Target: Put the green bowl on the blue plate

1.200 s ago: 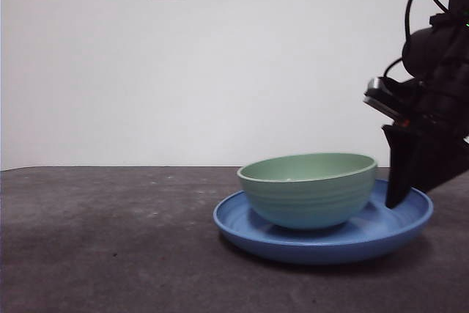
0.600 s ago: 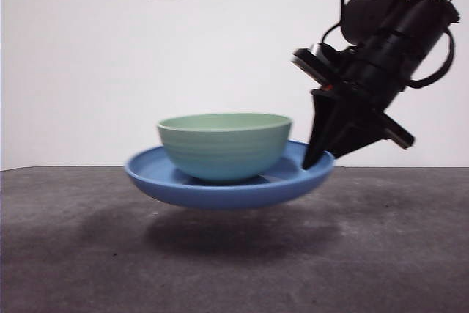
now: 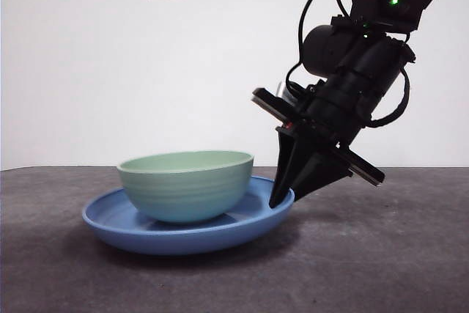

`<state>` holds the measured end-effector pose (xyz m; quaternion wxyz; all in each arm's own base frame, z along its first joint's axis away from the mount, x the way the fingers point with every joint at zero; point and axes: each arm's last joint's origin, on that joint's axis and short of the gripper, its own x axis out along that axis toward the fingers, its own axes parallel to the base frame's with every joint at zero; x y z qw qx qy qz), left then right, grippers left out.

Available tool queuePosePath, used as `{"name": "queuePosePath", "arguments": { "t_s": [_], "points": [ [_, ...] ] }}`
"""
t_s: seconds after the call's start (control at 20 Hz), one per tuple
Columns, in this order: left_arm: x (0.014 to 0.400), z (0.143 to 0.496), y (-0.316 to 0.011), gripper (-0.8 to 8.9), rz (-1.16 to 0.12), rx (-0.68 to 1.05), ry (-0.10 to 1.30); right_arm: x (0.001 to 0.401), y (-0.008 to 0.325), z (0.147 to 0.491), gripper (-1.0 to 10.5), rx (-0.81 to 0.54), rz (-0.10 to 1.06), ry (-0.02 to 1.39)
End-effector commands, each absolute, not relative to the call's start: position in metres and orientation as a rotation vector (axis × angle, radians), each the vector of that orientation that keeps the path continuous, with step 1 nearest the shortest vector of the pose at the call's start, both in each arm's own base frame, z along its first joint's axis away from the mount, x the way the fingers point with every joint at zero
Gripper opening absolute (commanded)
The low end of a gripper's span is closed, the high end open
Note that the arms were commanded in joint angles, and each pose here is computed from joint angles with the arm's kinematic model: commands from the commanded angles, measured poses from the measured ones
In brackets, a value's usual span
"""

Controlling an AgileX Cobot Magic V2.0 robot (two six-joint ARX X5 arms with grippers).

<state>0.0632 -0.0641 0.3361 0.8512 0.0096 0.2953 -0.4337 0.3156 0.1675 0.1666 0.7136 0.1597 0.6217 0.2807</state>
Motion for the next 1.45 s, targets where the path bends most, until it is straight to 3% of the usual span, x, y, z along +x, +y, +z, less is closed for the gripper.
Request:
{"name": "queuePosePath", "arguments": {
  "t_s": [0.05, 0.3, 0.45, 0.6, 0.9, 1.2, 1.45],
  "points": [
    [0.063, 0.340, -0.065, 5.63, -0.927, 0.014, 0.608, 0.321, 0.173, 0.164, 0.1, 0.364, 0.625, 1.379],
    [0.063, 0.340, -0.065, 5.63, -0.927, 0.014, 0.608, 0.321, 0.173, 0.162, 0.1, 0.362, 0.622, 1.383],
    [0.063, 0.340, -0.065, 5.63, -0.927, 0.014, 0.608, 0.321, 0.172, 0.162, 1.6, 0.345, 0.603, 1.375],
    [0.063, 0.340, -0.065, 5.63, -0.927, 0.014, 0.608, 0.322, 0.169, 0.170, 1.7, 0.343, 0.601, 1.347],
    [0.063, 0.340, -0.065, 5.63, -0.927, 0.014, 0.608, 0.302, 0.143, 0.232, 2.9, 0.262, 0.551, 1.210],
    [0.063, 0.340, -0.065, 5.63, -0.927, 0.014, 0.607, 0.233, 0.108, 0.310, 3.9, 0.094, 0.531, 1.085],
    [0.063, 0.340, -0.065, 5.63, -0.927, 0.013, 0.605, 0.185, 0.087, 0.344, 4.9, 0.083, 0.529, 1.003]
  ]
}}
